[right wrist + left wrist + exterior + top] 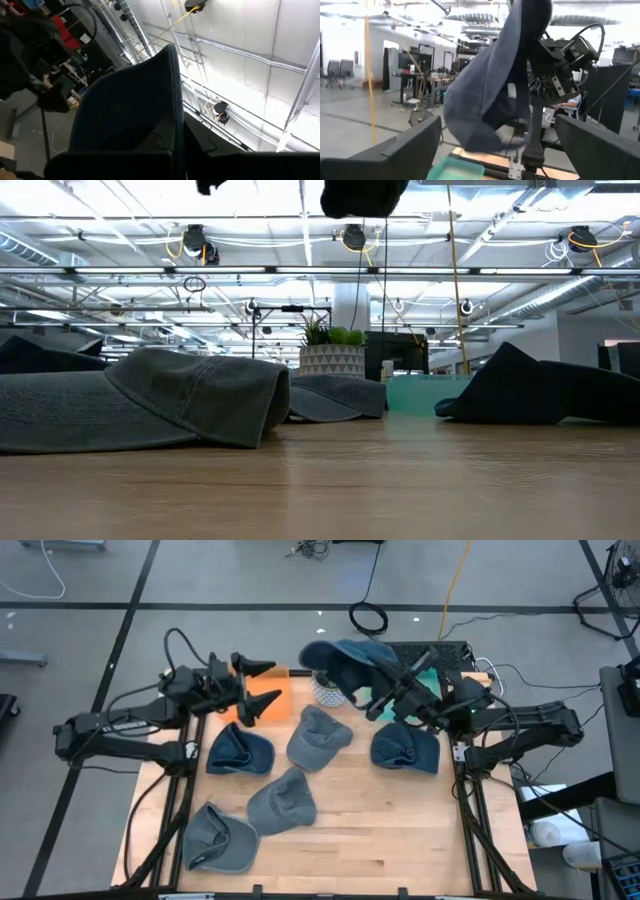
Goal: Pick & Place hat
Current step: Put the bottom blue cap into the light blue bin
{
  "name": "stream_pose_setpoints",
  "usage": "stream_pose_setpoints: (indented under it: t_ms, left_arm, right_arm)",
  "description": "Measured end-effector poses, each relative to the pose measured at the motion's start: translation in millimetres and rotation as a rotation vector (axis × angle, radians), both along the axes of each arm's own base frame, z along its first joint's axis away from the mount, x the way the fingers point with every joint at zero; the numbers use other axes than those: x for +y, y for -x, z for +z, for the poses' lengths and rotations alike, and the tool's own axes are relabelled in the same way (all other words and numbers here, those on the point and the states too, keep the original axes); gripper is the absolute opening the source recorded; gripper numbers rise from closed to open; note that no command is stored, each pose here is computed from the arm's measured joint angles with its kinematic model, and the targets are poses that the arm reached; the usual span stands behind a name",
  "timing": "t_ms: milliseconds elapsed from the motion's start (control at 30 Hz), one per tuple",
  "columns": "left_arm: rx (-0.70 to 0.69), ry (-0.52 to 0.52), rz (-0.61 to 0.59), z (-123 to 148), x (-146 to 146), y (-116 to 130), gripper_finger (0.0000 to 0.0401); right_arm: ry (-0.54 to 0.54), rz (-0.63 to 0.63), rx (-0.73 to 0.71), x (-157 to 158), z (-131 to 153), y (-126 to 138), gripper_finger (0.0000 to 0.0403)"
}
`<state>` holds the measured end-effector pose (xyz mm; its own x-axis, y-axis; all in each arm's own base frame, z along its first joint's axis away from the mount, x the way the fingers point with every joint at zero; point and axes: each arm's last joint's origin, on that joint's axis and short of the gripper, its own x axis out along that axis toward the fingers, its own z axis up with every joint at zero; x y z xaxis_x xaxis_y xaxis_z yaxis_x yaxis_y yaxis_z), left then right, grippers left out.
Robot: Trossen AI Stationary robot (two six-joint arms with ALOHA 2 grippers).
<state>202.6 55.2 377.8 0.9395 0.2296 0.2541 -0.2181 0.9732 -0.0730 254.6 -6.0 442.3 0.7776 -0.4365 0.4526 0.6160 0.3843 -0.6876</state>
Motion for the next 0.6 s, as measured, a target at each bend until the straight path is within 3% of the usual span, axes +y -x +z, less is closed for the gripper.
stream_pose_setpoints:
  t_ms: [300, 600]
  left_arm:
    - [0.088, -0.178, 0.047, 32, 6, -23, 0.0399]
    - [0.151, -0.224, 0.059, 48, 12, -43, 0.0399]
  right_arm:
    - [0.002, 0.004, -0.009, 0, 7, -12, 0.0004]
    - [-0.022, 0.038, -0.069, 4, 17, -9, 0.0004]
